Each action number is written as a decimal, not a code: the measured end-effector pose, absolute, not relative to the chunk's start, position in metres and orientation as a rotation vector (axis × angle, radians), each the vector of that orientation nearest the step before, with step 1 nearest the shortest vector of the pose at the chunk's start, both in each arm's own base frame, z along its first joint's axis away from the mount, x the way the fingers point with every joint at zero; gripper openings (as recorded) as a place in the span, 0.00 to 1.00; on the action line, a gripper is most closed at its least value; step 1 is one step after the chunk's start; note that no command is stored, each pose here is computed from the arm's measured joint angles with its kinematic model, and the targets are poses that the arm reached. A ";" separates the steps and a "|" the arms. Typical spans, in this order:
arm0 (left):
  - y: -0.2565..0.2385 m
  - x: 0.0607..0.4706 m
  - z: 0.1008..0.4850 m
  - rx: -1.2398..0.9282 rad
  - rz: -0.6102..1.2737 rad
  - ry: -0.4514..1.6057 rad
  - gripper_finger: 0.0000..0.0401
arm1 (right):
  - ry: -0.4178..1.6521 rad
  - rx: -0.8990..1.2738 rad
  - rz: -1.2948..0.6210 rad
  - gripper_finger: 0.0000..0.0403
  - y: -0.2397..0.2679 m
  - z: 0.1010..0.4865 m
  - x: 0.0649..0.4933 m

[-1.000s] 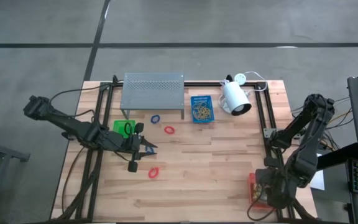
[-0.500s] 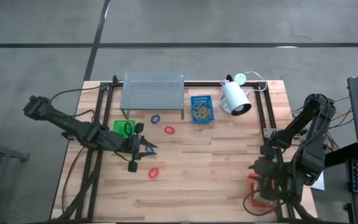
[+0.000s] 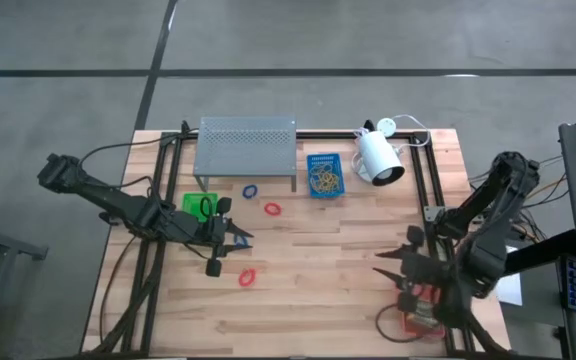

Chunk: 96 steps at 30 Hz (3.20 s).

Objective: Pick & Place Office Desk Supplies
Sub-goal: Put the orange spring keychain into the green bin

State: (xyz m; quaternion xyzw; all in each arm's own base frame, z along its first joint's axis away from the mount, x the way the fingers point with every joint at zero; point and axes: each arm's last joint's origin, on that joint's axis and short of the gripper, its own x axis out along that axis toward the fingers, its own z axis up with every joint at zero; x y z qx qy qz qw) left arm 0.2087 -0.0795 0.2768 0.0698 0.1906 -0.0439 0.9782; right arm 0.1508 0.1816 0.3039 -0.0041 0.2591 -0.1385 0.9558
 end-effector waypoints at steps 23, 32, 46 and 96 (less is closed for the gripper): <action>-0.079 0.209 0.277 0.143 -0.089 0.387 0.29 | 0.367 -0.025 -0.164 0.34 0.064 0.269 0.232; -0.079 0.208 0.276 0.147 -0.089 0.390 0.29 | 0.331 -0.041 -0.161 0.32 0.064 0.264 0.234; -0.079 0.208 0.276 0.147 -0.089 0.391 0.29 | 0.313 -0.009 -0.212 0.32 0.037 0.250 0.262; -0.078 0.206 0.272 0.166 -0.089 0.441 0.29 | 0.190 -0.081 -0.158 0.32 -0.028 0.240 0.290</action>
